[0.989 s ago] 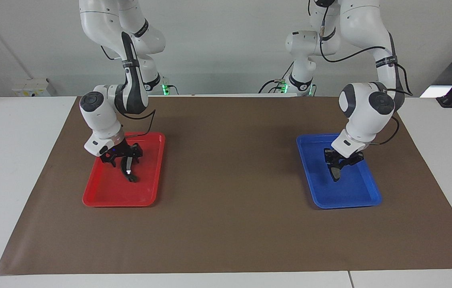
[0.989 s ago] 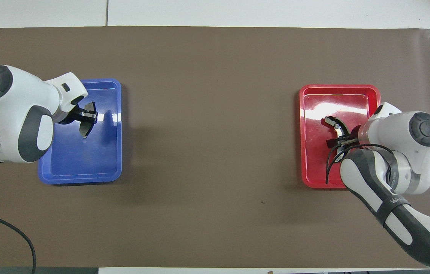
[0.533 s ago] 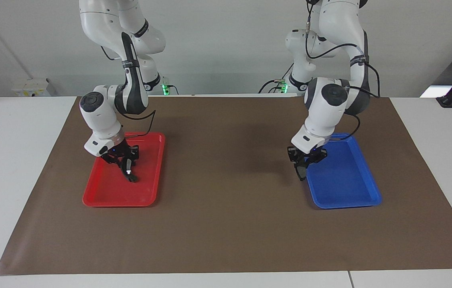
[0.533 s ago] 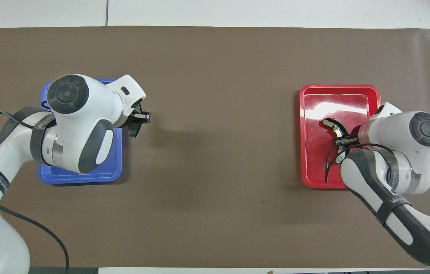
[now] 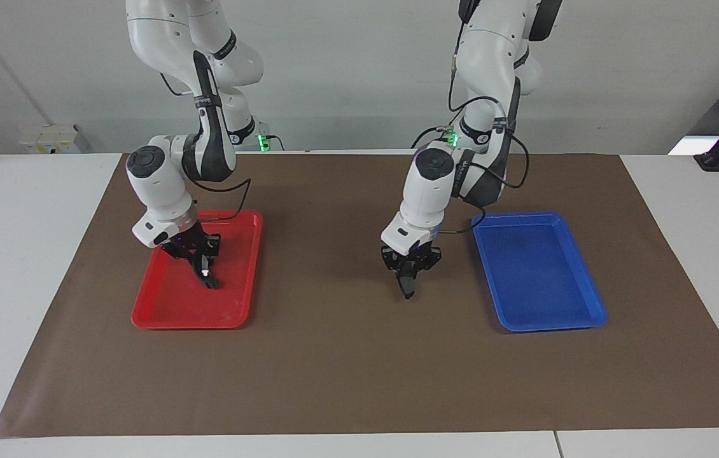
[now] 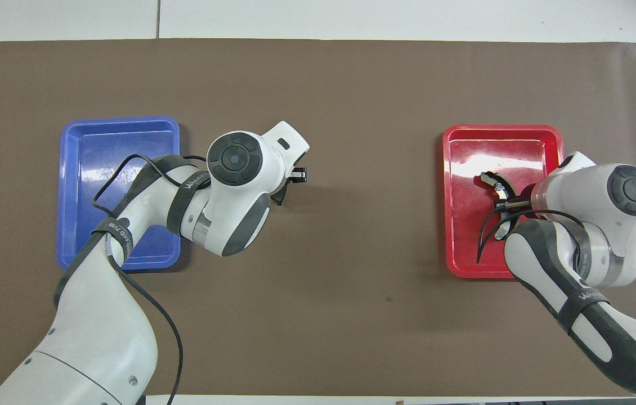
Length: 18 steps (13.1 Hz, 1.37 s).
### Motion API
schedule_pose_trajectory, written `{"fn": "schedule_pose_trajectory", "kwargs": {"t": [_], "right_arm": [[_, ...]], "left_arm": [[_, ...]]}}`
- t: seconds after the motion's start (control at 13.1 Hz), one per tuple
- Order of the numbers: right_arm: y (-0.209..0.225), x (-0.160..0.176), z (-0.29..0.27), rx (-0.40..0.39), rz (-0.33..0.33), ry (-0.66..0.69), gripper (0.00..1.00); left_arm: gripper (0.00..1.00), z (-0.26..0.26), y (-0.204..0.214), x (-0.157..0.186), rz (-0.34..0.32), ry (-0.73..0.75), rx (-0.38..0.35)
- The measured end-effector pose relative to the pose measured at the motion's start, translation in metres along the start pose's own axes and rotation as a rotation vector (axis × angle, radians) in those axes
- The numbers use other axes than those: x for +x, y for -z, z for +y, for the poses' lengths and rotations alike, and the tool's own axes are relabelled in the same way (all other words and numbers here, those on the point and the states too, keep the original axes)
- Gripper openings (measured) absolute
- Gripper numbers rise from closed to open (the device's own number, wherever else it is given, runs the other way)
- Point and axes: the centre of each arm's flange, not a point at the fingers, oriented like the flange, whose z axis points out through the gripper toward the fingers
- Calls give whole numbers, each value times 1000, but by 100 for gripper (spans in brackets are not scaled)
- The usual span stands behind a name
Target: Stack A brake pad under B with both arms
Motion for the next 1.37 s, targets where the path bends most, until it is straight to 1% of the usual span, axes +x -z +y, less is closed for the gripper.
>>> {"fn": "schedule_pose_trajectory", "kwargs": {"t": [0.15, 0.3, 0.38, 0.46, 0.53, 0.68, 0.76, 0.91, 0.99, 1.22, 1.37], "right_arm": [[14, 5, 1, 3, -11, -3, 44], [37, 14, 2, 6, -23, -6, 44], [49, 18, 1, 7, -26, -10, 44], [58, 23, 0, 9, -31, -14, 44], [66, 26, -4, 10, -38, -20, 44], [80, 34, -19, 12, -45, -26, 44], [85, 37, -30, 13, -46, -29, 44], [95, 42, -59, 13, -39, -46, 44], [97, 43, -75, 14, -34, -66, 44], [99, 44, -124, 17, -22, -171, 44], [100, 49, -166, 20, -15, -256, 44]], "left_arm": [[37, 19, -8, -1, 4, -15, -11], [37, 28, -12, -2, 21, -26, -24], [45, 30, -11, -3, 25, -29, -27], [57, 31, -10, -3, 27, -30, -28], [67, 31, -10, -3, 27, -30, -29], [93, 31, -10, -3, 27, -30, -29], [100, 31, -8, -1, 28, -28, -29], [100, 24, 10, 4, 24, -14, -22], [100, 13, 26, 7, 7, 3, -9], [100, -55, 94, 22, -65, 77, 39], [100, -102, 135, 27, -86, 70, 49]]}}
